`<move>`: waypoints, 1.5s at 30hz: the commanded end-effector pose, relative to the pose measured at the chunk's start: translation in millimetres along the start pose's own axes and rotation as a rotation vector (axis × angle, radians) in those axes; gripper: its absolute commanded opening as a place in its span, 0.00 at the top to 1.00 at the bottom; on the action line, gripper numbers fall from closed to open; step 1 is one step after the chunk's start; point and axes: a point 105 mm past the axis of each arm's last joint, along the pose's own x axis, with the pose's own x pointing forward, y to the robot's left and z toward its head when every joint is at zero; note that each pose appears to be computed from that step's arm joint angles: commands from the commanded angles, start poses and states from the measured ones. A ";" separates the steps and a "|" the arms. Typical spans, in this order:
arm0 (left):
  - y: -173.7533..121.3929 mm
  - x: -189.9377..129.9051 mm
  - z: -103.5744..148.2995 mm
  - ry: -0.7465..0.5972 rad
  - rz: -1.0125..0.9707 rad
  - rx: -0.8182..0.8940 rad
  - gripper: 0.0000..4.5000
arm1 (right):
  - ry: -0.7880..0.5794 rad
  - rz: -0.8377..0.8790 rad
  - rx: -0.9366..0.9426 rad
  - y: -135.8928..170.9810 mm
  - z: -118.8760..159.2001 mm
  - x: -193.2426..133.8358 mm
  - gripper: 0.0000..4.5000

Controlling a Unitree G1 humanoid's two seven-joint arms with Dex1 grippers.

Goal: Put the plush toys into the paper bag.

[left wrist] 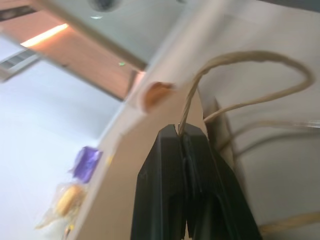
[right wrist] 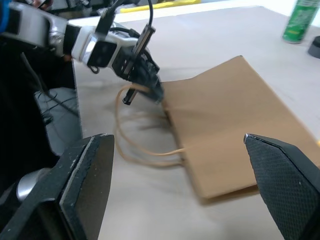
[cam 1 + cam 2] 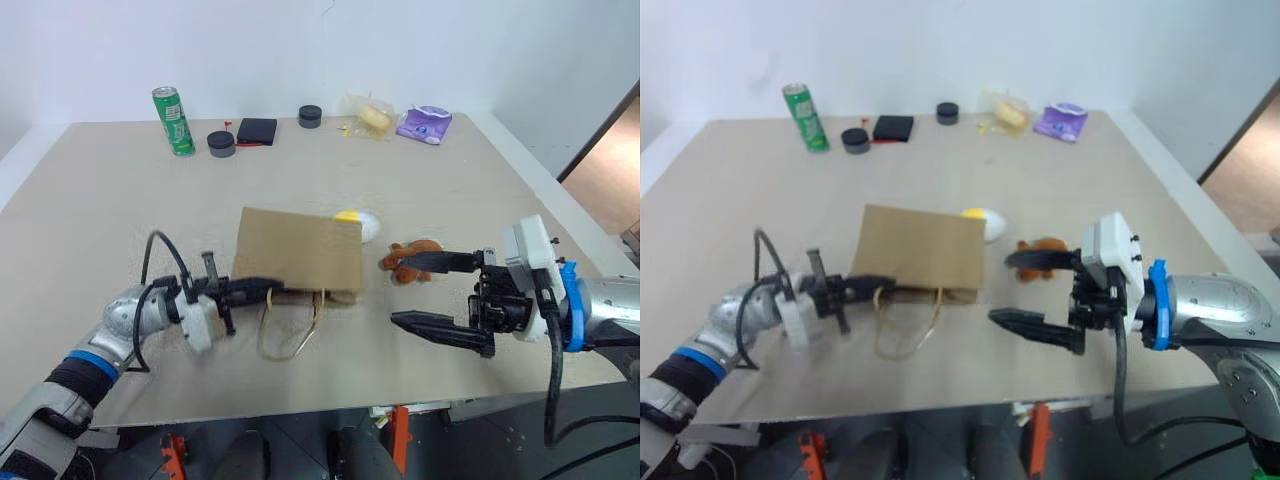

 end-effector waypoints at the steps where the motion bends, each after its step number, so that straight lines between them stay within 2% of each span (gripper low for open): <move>1: 19.8 7.5 12.6 -0.037 0.042 0.010 0.99 | 0.025 -0.085 -0.022 -8.9 -2.7 1.5 0.00; 5: 17.9 9.7 12.5 -0.030 0.051 -0.024 0.99 | 0.017 -0.159 0.090 -11.8 -33.4 27.9 0.00; 6: 18.3 10.1 12.5 -0.029 0.056 -0.029 1.00 | 0.018 -0.190 0.097 -14.3 -39.8 33.6 0.12; 7: 19.5 10.7 12.6 -0.028 0.065 -0.034 1.00 | 0.014 -0.221 0.123 -16.5 -47.5 39.7 0.19; 10: 23.5 12.6 13.9 -0.027 0.088 -0.045 1.00 | -0.035 -0.251 0.188 -14.0 -58.9 55.3 0.55; 11: 24.0 13.0 14.2 -0.026 0.092 -0.048 1.00 | -0.047 -0.262 0.200 -14.3 -60.4 58.1 0.68; 12: 24.1 13.4 14.9 -0.027 0.093 -0.051 1.00 | -0.066 -0.279 0.212 -15.6 -60.6 61.3 0.75; 14: 23.9 13.5 16.0 -0.024 0.098 -0.061 1.00 | -0.103 -0.295 0.234 -17.5 -60.1 69.3 0.98; 23: 22.2 17.3 20.5 -0.029 0.102 -0.081 1.00 | -0.192 -0.410 0.319 -36.5 -68.1 115.4 1.00; 31: 34.8 20.0 22.9 -0.023 0.199 -0.123 1.00 | -0.089 -0.542 0.365 -43.1 -105.3 139.0 1.00; 38: 73.8 18.1 21.8 -0.004 0.419 -0.148 1.00 | 0.027 -0.580 0.366 -41.2 -128.7 135.6 1.00; 45: 102.8 21.6 34.7 -0.039 0.528 -0.133 1.00 | 0.031 -0.611 0.306 -48.7 -119.4 128.7 1.00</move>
